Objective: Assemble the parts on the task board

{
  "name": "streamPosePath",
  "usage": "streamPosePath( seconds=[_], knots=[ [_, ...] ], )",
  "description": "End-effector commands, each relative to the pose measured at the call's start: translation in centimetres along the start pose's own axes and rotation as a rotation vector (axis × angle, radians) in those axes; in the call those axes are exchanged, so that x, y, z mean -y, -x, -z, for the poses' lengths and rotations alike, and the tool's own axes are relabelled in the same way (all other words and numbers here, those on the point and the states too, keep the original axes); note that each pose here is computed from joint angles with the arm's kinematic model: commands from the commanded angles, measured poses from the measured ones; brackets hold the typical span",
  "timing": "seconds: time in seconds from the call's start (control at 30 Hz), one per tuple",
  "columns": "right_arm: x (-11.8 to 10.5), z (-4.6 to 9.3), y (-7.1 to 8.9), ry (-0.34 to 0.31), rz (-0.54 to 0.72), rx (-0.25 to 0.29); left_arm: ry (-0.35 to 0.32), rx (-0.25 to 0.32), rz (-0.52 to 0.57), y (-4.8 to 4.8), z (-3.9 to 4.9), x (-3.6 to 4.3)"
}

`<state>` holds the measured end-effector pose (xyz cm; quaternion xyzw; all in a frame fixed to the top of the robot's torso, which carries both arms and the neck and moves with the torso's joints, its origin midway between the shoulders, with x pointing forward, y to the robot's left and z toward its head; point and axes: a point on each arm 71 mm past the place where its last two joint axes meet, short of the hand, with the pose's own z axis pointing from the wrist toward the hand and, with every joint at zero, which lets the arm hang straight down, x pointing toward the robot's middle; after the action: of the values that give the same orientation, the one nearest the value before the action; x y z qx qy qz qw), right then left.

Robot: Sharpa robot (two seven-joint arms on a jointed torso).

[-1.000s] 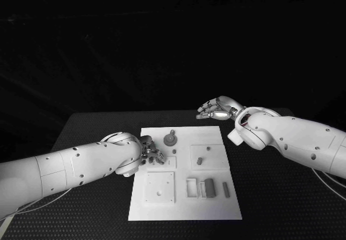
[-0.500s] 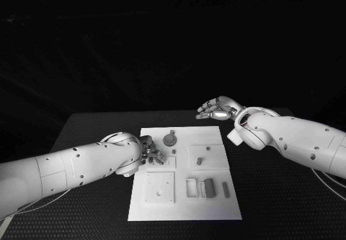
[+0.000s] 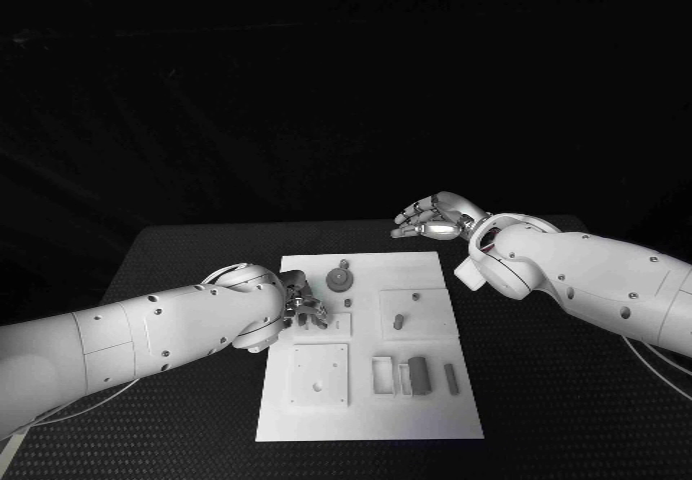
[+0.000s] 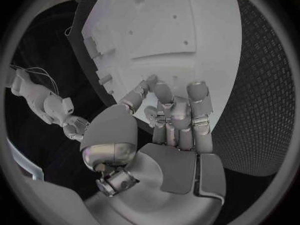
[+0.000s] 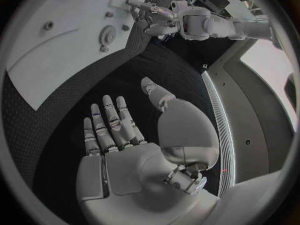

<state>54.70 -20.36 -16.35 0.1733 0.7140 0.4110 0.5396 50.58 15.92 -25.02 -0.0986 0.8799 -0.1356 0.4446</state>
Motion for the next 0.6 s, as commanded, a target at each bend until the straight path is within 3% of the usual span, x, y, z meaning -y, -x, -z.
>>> streamPosePath(
  seconds=[0.03, 0.6],
  knots=[
    [-0.07, 0.00, -0.13, 0.007, -0.001, -0.013, -0.021, -0.016, -0.034, -0.44, 0.03, 0.58],
    [-0.08, 0.00, -0.16, 0.006, -0.002, -0.014, -0.028, -0.026, -0.026, -0.58, 0.05, 0.83]
  ],
)
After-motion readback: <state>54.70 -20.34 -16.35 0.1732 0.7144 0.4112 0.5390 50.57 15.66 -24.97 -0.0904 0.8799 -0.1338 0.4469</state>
